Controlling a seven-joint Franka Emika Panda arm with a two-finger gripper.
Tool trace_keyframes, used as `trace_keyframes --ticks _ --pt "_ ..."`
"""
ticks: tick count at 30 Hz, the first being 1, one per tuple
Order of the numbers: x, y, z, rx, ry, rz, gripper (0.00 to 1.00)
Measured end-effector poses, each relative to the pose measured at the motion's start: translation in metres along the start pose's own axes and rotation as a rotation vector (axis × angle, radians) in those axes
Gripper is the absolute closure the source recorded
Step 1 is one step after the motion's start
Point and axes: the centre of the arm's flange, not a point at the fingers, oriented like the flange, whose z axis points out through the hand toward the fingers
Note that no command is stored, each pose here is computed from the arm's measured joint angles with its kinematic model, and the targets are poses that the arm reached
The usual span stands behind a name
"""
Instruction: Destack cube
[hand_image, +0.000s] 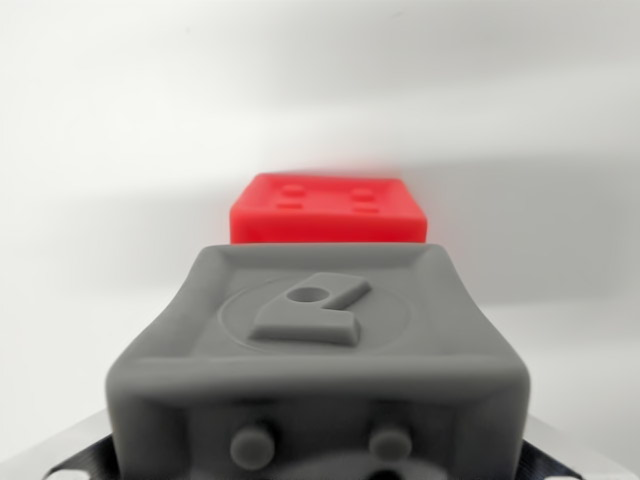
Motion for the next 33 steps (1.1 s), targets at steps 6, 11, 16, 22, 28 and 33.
trace_keyframes --ticks 6,11,16,22,28,33 --pt "0.001 0.000 -0.018 0.0029 0.0013 0.001 1.00" --pt "0.001 -0.001 -0.032 0.0043 0.0024 0.001 1.00" --pt "0.001 -0.001 -0.045 0.0086 0.0048 -0.001 1.00" --pt "0.011 0.002 -0.043 0.0029 0.0023 0.004 1.00" --pt "0.021 0.004 -0.044 0.0018 0.0016 0.010 1.00" --pt "0.031 0.007 -0.045 0.0015 0.0013 0.016 1.00"
